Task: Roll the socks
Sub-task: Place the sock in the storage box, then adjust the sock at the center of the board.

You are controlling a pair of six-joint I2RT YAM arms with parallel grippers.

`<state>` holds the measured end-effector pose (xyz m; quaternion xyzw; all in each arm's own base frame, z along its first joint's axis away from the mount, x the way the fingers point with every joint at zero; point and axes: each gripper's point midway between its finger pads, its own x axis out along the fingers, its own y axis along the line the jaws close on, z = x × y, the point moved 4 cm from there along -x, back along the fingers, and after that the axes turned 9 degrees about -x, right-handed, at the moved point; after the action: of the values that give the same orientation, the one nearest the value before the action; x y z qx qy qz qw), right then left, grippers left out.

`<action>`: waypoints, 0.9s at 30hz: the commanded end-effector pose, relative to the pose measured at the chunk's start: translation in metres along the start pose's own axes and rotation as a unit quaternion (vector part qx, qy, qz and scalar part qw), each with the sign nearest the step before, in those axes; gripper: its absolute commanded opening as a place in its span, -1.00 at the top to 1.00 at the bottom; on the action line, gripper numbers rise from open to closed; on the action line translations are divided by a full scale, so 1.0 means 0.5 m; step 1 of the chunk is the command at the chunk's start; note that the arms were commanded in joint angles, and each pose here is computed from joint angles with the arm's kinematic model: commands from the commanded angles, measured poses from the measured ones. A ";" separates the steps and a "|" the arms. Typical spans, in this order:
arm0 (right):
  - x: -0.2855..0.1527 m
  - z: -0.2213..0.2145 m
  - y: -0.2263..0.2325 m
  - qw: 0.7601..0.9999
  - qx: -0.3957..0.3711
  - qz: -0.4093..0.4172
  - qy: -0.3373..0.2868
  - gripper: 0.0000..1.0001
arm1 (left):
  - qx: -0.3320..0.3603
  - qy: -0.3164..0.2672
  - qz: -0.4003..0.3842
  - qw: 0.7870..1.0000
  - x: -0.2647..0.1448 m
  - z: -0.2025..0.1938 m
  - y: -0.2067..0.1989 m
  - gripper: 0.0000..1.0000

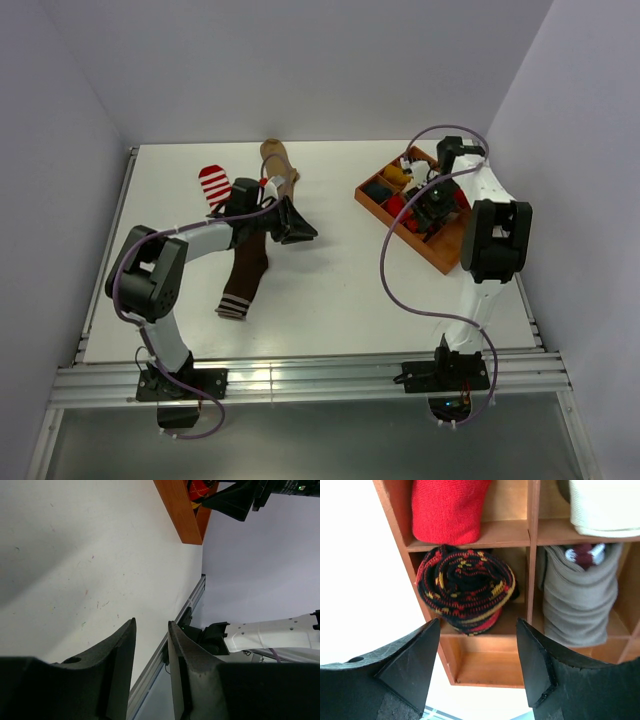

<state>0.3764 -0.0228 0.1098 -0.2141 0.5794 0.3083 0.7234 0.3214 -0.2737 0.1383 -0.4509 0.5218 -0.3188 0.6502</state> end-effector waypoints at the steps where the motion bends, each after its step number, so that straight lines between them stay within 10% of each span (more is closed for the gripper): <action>1: -0.060 0.017 -0.002 0.999 0.002 -0.012 -0.032 -0.40 | 0.045 -0.030 -0.021 0.998 -0.022 0.018 -0.052 0.24; 8: -0.114 0.030 0.006 0.998 0.002 -0.017 -0.068 -0.40 | 0.033 -0.126 0.047 0.990 -0.078 0.037 -0.026 0.28; 16: -0.173 0.054 0.042 0.992 0.000 -0.012 -0.129 -0.40 | -0.041 -0.333 0.200 0.920 -0.249 0.035 0.122 0.31; 27: -0.156 0.054 0.061 0.990 -0.003 0.010 -0.139 -0.38 | -0.069 -0.354 0.281 0.890 -0.254 0.034 0.220 0.38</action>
<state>0.3651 -0.0032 0.1856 -0.1717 0.4903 0.3375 0.7850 0.2945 -0.1202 0.1020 -0.4243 0.3844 0.0680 0.8171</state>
